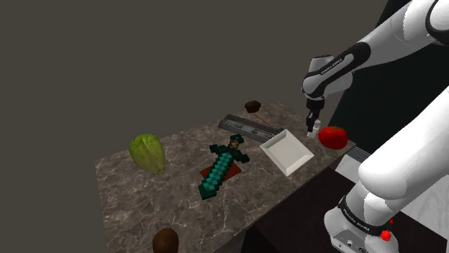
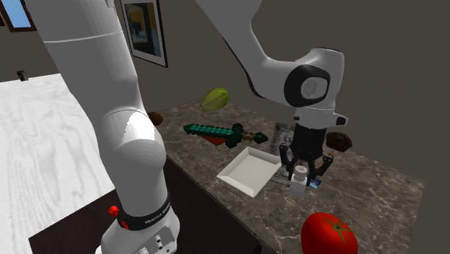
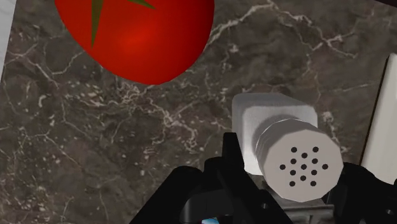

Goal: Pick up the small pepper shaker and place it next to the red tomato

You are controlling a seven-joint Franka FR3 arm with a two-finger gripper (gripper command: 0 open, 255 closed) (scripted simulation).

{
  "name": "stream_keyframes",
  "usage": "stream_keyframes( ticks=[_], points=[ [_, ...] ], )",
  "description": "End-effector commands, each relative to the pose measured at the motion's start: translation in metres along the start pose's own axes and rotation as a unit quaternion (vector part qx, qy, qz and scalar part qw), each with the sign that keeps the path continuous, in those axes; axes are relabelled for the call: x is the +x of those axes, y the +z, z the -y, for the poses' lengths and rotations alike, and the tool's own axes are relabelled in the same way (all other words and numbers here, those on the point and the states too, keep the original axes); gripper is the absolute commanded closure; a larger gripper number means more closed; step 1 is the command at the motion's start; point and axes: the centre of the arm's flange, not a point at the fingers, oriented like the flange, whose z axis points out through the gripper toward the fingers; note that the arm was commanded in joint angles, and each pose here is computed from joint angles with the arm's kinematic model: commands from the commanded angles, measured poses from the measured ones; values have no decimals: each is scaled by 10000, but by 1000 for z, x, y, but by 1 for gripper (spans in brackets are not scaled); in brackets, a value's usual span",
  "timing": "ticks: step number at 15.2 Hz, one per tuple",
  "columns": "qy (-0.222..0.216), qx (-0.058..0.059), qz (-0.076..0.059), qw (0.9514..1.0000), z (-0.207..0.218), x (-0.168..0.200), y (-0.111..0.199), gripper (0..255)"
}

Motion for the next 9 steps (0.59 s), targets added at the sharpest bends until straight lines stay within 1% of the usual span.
stream_keyframes(
  ticks=[1, 9],
  points=[
    [0, -2, -2, 10000, 0, 2, 10, 255],
    [0, -2, -2, 10000, 2, 10, 51, 255]
  ],
)
